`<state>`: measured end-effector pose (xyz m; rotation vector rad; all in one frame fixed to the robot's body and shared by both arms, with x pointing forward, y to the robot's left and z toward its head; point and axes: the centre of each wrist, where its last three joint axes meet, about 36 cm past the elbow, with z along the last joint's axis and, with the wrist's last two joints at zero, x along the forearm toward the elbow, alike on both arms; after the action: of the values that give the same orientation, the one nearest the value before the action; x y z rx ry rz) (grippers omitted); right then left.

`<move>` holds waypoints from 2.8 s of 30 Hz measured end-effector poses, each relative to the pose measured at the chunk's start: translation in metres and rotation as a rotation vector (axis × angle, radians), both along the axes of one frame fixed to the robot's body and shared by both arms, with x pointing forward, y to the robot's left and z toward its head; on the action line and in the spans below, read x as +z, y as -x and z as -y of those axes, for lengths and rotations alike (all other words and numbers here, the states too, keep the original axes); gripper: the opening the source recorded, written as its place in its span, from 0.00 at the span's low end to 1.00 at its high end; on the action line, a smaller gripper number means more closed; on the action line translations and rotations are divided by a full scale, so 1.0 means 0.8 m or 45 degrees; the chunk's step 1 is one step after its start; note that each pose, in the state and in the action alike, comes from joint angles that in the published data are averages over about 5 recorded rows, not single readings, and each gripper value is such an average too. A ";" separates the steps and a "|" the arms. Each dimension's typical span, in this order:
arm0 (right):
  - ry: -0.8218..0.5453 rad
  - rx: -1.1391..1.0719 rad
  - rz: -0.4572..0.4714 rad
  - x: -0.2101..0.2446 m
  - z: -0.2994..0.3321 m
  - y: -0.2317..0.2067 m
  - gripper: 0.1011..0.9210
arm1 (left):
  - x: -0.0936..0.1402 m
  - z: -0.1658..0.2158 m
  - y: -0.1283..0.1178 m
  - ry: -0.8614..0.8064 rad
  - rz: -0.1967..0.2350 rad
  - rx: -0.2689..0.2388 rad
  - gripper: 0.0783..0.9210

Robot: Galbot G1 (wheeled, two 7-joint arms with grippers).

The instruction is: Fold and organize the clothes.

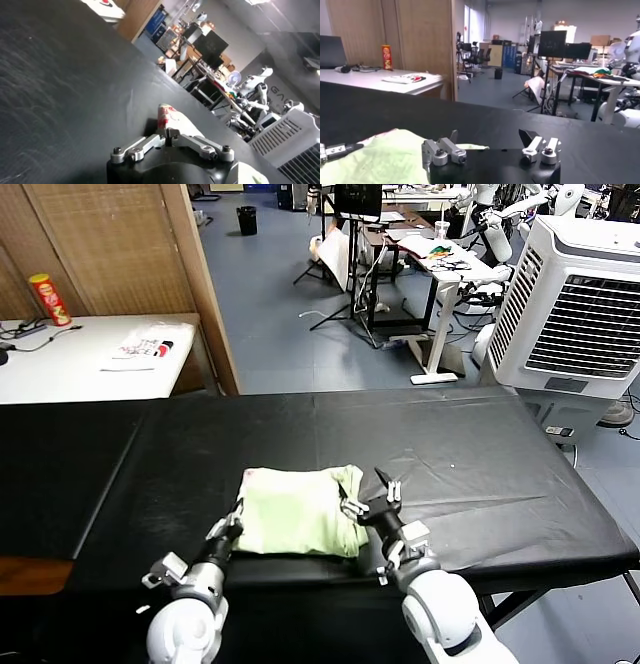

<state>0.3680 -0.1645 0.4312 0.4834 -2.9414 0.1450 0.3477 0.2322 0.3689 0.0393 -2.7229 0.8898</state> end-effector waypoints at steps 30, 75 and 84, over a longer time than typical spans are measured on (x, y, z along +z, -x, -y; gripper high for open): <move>0.032 -0.048 0.023 -0.001 -0.001 0.013 0.85 | 0.148 -0.206 0.002 -1.333 0.087 0.117 0.07; -0.238 0.116 -0.381 -0.017 -0.030 -0.008 0.85 | 0.097 0.091 -0.011 -0.421 0.298 -0.160 0.85; -0.363 0.205 -0.570 -0.036 -0.101 -0.052 0.83 | 0.107 0.020 0.005 -0.582 0.346 -0.059 0.85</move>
<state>0.4098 -0.0834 0.4021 0.6885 -2.4887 -0.3267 0.3434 0.2160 0.4545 -0.0576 -3.1089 0.2578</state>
